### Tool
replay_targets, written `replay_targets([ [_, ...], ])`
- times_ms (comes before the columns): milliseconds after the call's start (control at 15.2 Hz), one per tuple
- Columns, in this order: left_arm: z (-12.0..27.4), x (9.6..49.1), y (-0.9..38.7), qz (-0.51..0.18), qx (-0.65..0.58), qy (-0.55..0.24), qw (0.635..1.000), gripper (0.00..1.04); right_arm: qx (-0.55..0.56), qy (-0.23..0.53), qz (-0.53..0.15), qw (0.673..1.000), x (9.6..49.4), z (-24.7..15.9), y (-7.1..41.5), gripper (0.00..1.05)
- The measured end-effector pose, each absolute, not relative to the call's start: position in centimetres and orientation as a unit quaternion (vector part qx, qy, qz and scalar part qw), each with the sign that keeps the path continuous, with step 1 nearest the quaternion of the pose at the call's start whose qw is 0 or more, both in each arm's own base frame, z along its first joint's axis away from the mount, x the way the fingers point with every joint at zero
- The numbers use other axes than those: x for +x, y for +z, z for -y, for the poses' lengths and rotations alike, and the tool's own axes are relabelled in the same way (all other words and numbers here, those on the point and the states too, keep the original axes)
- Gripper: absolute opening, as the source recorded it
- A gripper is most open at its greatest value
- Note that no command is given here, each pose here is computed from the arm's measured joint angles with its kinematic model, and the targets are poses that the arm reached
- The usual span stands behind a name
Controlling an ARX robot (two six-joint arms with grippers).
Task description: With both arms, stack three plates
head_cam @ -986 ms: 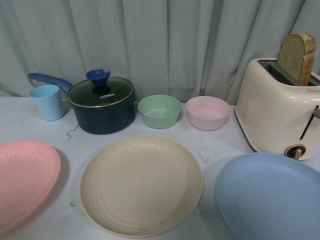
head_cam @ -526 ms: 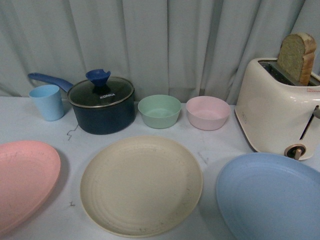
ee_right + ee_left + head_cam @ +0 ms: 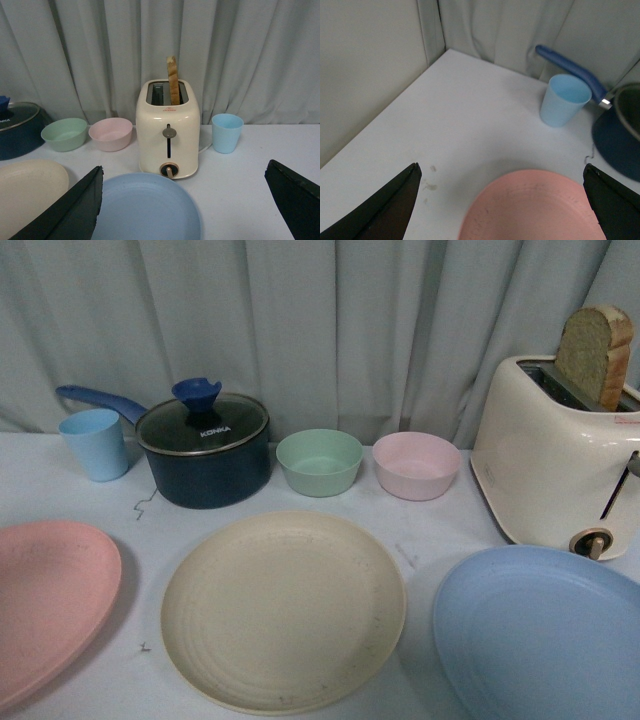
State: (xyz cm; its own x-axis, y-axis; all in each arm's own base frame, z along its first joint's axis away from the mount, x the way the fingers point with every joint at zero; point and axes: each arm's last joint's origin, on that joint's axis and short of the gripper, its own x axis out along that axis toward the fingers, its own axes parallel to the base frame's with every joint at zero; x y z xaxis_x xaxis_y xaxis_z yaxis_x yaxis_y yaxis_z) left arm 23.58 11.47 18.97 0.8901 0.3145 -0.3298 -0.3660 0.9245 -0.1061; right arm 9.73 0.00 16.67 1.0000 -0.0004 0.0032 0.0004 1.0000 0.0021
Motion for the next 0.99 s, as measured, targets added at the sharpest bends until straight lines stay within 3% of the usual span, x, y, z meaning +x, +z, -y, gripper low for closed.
replay_targets([
  [263, -16.5, 27.6, 14.0, -0.281, -0.035, 0.125, 0.951, 0.98, 0.001, 0.0, 0.002, 1.0, 9.7, 0.0, 16.7, 0.98],
  [526, -17.3, 28.4, 11.3, -0.317, 0.014, 0.058, 0.947, 0.98, 0.001, 0.0, 0.002, 1.0, 9.7, 0.0, 16.7, 0.98],
  [986, -18.1, 29.0, 6.7, -0.339, -0.003, 0.049, 0.94, 0.98, 0.001, 0.0, 0.002, 1.0, 9.7, 0.0, 16.7, 0.98],
])
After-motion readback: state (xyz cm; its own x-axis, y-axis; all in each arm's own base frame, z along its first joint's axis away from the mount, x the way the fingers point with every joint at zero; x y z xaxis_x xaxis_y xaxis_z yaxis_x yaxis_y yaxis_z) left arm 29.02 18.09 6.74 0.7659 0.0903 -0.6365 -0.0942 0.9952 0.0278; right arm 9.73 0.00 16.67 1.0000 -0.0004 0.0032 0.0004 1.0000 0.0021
